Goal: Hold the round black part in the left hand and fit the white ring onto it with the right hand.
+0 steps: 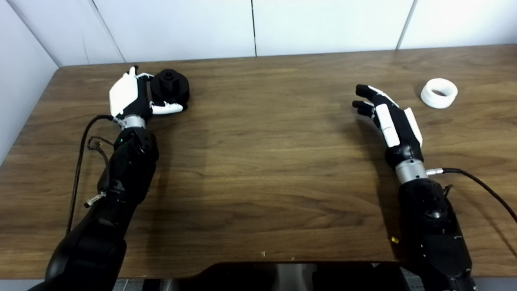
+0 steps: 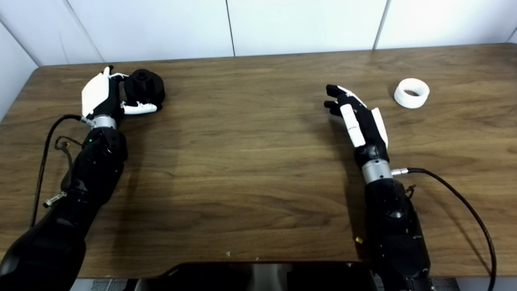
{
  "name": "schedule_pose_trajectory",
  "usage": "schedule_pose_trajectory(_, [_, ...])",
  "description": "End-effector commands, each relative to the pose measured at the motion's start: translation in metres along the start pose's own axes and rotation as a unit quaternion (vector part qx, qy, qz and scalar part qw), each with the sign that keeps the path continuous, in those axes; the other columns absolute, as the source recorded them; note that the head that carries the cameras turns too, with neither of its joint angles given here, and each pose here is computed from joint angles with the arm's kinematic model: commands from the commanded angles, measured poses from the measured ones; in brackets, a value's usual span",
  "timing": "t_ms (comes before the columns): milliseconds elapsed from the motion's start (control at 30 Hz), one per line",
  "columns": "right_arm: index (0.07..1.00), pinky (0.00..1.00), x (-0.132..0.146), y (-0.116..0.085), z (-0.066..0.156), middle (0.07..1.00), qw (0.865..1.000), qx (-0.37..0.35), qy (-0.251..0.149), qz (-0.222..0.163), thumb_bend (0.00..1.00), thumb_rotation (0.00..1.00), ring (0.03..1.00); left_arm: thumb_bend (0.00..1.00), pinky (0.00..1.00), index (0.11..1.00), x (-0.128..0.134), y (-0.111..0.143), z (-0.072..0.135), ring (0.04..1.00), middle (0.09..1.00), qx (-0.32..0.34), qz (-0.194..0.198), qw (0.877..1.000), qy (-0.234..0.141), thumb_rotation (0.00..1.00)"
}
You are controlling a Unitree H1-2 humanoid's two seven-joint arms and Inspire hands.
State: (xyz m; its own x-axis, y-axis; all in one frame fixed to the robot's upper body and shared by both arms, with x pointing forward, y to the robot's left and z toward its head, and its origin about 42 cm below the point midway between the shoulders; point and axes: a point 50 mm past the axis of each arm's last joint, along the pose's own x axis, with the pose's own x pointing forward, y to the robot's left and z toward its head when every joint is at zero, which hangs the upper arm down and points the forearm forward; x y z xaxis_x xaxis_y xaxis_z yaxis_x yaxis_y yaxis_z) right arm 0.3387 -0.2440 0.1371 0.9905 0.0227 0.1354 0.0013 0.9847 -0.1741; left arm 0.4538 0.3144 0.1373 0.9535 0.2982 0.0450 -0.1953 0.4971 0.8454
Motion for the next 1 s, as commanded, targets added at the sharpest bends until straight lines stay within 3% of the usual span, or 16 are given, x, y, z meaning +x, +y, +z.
schedule_pose_trajectory(0, [0.805, 0.77, 0.012, -0.005, 0.02, 0.838, 0.999, -0.01, -0.046, -0.003, 0.62, 0.98, 0.77, 0.94, 1.0, 0.646, 0.003, 0.008, 0.012, 1.0, 1.0, -0.006, 0.011, 0.999, -0.033, 0.26])
schedule_pose_trajectory(567, [0.801, 0.78, 0.016, -0.01, 0.023, 0.833, 0.999, -0.006, -0.048, -0.008, 0.62, 0.97, 0.773, 0.96, 1.0, 0.653, -0.03, -0.017, 0.018, 1.0, 1.0, -0.025, -0.059, 0.996, -0.059, 0.31])
schedule_pose_trajectory(967, [0.807, 0.79, 0.017, -0.01, 0.025, 0.838, 0.999, -0.002, -0.049, -0.007, 0.64, 0.97, 0.782, 0.98, 1.0, 0.661, -0.049, -0.027, 0.028, 1.0, 1.0, -0.015, -0.115, 0.988, -0.1, 0.31])
